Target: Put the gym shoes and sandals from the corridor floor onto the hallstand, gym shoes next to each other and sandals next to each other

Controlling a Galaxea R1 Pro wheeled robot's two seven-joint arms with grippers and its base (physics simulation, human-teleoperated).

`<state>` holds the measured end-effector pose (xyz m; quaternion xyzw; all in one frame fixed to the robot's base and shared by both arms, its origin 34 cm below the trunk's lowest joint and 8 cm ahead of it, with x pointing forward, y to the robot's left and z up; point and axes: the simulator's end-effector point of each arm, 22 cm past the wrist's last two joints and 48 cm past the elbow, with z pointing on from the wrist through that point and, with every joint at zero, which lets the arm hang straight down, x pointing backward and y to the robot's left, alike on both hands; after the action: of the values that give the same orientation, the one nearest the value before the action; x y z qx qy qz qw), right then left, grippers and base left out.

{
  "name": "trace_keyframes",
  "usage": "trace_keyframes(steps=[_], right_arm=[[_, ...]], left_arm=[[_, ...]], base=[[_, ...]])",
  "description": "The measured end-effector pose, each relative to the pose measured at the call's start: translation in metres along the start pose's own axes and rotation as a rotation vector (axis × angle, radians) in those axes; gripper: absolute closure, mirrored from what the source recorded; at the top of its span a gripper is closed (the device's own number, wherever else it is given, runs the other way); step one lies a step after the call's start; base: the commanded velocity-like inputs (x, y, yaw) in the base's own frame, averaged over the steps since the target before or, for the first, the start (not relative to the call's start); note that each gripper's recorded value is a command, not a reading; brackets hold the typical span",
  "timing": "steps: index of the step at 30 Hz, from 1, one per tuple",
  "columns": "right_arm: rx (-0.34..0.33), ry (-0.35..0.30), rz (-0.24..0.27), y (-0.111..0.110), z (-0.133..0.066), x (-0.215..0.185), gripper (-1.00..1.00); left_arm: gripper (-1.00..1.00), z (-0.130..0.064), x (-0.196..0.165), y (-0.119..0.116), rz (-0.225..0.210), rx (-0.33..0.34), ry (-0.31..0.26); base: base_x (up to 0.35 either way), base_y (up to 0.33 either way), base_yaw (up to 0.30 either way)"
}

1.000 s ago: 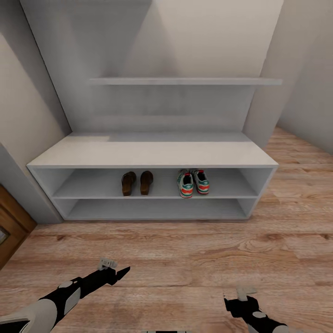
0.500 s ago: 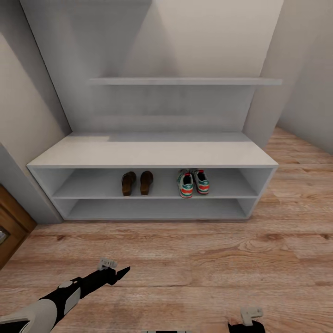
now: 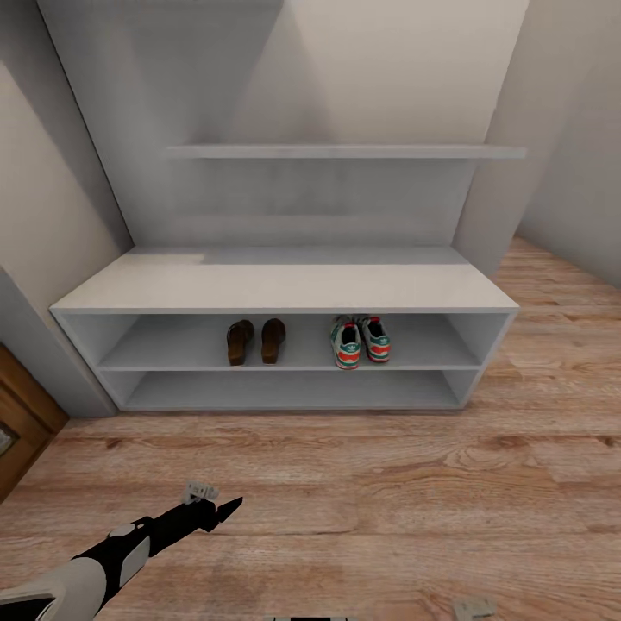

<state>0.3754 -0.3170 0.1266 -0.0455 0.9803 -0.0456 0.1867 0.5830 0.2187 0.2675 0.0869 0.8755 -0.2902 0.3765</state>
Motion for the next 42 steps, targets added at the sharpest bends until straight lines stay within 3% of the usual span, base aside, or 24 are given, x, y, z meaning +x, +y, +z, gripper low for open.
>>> trace_keyframes(steps=[10, 42], right_arm=[[-0.003, 0.033, -0.001, 0.002, -0.004, 0.025, -1.00], [-0.006, 0.064, -0.003, 0.004, -0.009, 0.049, -1.00]], left_arm=[[-1.00, 0.000, 0.000, 0.001, 0.000, -0.001, 0.001], [-1.00, 0.000, 0.001, 0.001, -0.001, -0.001, 0.001]], base=[[0.000, 0.000, 0.000], [0.000, 0.000, 0.000]])
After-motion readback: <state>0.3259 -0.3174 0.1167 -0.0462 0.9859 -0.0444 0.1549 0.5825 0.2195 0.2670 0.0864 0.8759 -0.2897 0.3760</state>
